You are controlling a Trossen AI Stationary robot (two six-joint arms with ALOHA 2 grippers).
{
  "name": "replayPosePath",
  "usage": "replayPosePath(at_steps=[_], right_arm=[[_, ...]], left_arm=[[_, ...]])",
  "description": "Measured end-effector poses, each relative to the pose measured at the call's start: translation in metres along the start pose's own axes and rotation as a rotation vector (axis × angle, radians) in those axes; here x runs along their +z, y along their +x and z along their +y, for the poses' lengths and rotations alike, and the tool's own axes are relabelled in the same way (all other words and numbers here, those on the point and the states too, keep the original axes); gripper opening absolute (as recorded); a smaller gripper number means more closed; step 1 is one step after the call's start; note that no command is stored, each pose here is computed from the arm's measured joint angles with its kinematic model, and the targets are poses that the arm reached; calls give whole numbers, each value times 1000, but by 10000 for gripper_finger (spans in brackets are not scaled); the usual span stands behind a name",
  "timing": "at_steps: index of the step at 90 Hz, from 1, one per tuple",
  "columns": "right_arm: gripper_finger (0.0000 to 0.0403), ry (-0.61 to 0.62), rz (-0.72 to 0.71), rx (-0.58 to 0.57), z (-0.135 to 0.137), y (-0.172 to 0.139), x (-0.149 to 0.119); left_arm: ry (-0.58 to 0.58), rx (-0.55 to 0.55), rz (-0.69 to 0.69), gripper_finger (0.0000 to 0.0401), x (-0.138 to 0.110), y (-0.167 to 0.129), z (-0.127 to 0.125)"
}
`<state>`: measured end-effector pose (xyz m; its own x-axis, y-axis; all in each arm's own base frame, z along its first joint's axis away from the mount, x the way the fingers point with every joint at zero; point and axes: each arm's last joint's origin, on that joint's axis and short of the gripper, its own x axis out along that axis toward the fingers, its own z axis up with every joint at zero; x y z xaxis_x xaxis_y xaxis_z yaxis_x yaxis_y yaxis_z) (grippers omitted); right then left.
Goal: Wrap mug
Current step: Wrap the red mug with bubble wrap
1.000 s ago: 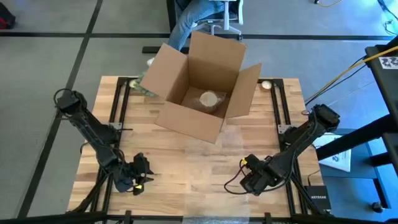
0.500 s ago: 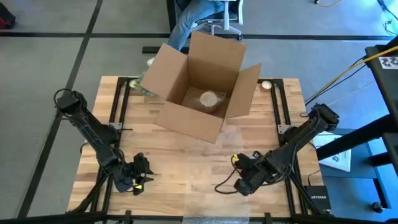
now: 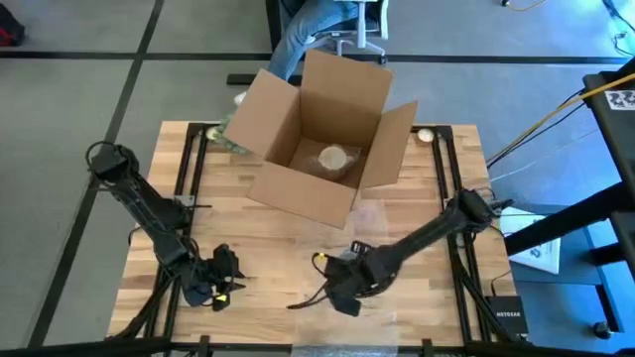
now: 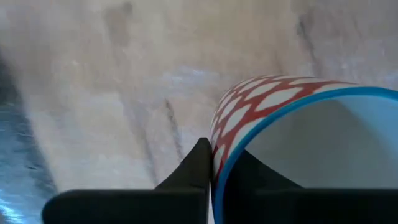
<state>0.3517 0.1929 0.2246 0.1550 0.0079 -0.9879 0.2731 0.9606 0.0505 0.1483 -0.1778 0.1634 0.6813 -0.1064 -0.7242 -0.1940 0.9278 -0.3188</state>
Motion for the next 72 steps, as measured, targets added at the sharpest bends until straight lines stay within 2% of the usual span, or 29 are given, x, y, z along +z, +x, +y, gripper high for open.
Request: replayPosePath(at_steps=[72], right_arm=[[1,11,45,4,-5,3,3]], left_arm=[[11,1,-2,120,0,0,0]])
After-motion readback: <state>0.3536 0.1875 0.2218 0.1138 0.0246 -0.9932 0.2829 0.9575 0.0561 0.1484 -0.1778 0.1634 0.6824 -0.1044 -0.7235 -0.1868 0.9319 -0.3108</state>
